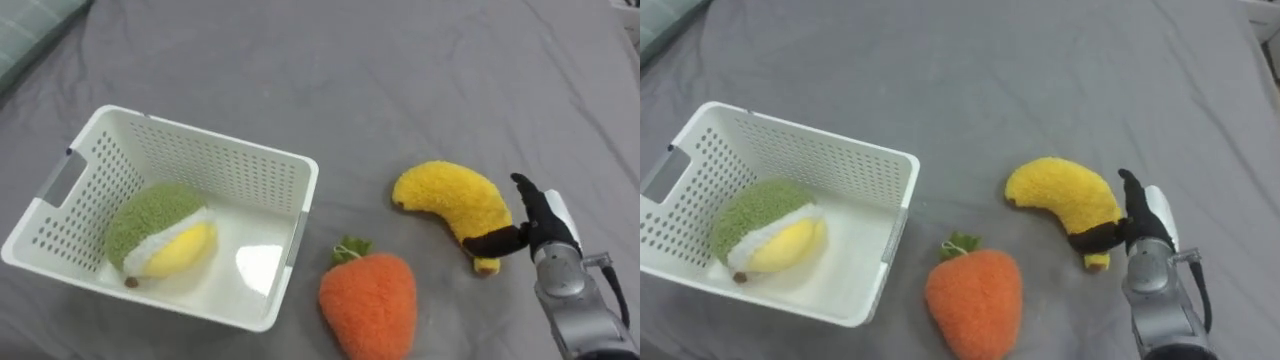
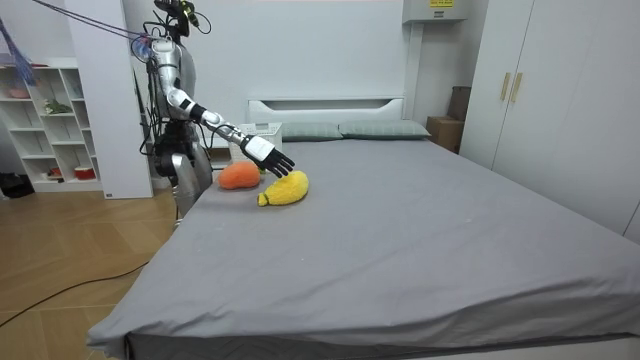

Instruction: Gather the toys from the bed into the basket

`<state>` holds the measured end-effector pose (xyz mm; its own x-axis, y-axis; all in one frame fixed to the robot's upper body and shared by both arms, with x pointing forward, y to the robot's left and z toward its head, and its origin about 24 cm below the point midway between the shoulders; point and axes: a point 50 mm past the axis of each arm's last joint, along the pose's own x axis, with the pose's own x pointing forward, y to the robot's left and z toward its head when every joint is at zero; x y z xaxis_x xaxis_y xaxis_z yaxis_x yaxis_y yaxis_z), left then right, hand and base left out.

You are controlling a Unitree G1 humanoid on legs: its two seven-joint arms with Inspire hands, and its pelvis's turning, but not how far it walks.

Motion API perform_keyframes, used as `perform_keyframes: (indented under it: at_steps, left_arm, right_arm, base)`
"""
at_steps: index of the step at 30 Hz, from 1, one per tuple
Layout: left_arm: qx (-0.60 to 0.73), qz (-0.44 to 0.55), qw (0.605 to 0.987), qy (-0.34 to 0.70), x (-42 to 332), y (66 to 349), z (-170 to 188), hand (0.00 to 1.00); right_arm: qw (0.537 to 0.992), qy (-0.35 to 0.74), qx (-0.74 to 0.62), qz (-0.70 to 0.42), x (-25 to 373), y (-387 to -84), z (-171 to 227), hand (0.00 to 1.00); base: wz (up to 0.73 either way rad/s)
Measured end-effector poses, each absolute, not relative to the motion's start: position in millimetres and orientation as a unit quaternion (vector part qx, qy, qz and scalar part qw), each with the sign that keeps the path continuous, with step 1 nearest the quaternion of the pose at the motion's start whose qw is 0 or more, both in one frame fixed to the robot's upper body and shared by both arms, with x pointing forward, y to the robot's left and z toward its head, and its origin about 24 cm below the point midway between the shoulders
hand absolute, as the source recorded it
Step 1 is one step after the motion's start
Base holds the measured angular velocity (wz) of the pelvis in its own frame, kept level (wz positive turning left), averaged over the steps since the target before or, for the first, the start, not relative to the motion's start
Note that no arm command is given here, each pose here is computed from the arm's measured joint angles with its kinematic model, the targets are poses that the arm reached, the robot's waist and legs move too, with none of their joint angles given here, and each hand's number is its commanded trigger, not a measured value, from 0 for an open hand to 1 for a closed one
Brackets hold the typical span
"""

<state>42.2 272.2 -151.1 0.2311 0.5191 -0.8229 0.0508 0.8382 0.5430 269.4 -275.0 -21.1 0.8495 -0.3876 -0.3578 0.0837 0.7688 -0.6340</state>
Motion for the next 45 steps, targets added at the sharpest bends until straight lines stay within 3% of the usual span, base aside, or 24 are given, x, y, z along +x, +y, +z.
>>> perform_keyframes:
  at_steps: [10,25,45]
  left_arm:
    - [0.207,0.163,0.747,0.61,39,267,-155,0.0]
    - [0.219,0.139,0.775,0.577,71,256,-153,0.0]
    - [0.237,0.1,0.77,0.584,67,251,-156,0.0]
  right_arm:
    - [0.882,0.251,-0.337,-0.213,279,-303,-16,0.0]
    - [0.857,0.269,-0.38,-0.222,281,-310,-17,0.0]
    - [0.83,0.287,-0.407,-0.252,280,-325,-15,0.0]
  base:
    - [0.09]
    - [0.0]
    - [0.01]
